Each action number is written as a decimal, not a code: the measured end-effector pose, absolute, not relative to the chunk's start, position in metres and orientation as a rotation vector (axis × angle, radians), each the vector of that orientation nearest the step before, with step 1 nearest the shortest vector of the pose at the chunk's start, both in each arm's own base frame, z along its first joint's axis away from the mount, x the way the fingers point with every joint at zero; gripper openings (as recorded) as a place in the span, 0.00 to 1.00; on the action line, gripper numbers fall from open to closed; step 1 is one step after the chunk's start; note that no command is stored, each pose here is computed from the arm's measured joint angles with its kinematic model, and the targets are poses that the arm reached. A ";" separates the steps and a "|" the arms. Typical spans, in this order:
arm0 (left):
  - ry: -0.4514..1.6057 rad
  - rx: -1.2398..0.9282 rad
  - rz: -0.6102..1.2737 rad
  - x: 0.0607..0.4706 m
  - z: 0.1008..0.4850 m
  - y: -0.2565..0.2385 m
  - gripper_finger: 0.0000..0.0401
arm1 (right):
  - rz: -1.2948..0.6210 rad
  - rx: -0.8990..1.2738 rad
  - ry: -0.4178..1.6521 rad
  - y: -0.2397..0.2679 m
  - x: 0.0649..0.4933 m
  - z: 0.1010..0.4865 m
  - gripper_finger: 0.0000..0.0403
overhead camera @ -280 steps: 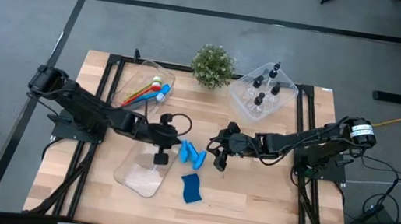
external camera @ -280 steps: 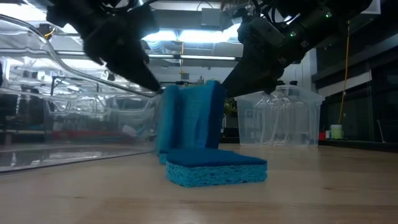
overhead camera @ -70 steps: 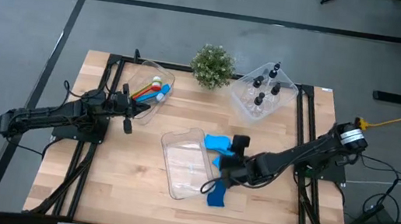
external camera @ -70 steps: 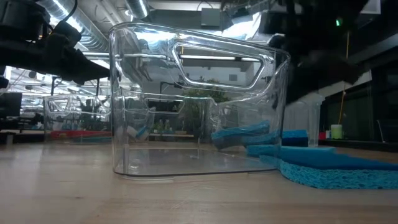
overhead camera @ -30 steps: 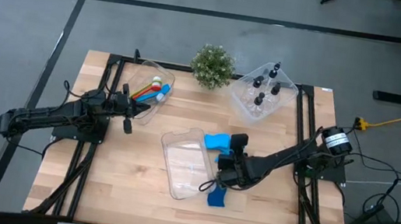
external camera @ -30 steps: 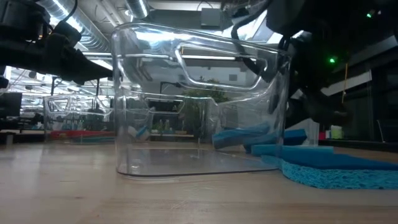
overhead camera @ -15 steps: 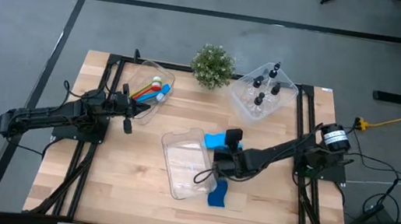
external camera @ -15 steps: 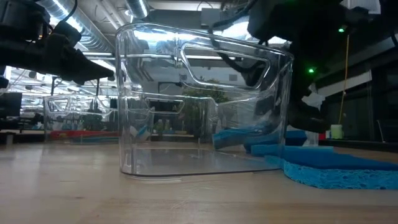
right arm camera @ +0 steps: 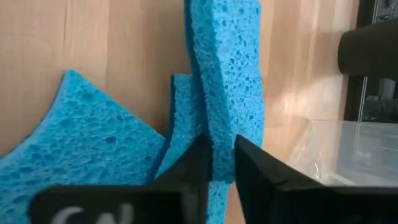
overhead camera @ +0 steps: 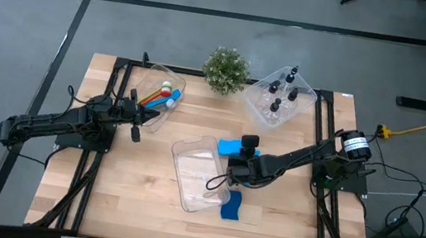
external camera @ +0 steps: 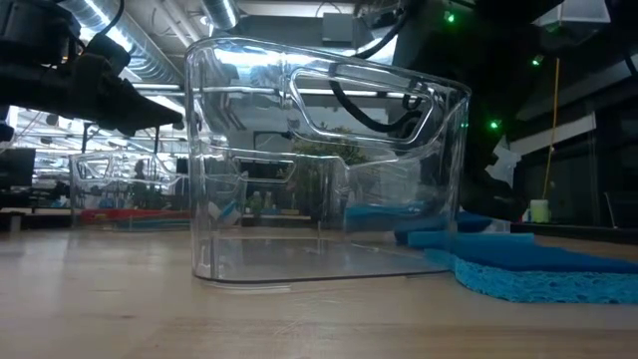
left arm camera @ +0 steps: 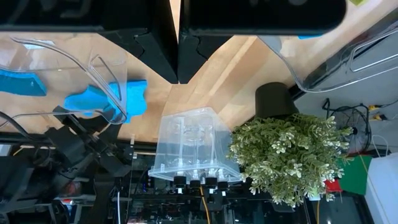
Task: Pick & Place Kitchen Sink Supplies
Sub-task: Put the sponge into the bottom transparent bin
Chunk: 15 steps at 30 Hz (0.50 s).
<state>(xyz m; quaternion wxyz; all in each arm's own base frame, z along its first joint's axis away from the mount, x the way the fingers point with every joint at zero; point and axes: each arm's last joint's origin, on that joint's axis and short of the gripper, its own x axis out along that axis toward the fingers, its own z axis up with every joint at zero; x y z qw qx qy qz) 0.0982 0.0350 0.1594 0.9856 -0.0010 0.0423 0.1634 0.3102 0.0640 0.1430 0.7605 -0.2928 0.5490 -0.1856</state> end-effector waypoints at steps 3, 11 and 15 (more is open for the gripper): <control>0.085 -0.002 0.328 0.098 0.159 0.035 0.00 | -0.390 -0.630 1.207 0.064 0.311 0.144 0.07; 0.085 -0.002 0.328 0.098 0.159 0.035 0.00 | -0.394 -0.603 1.227 0.067 0.319 0.165 0.04; 0.085 -0.002 0.328 0.098 0.159 0.035 0.00 | -0.410 -0.584 1.279 0.068 0.321 0.182 0.03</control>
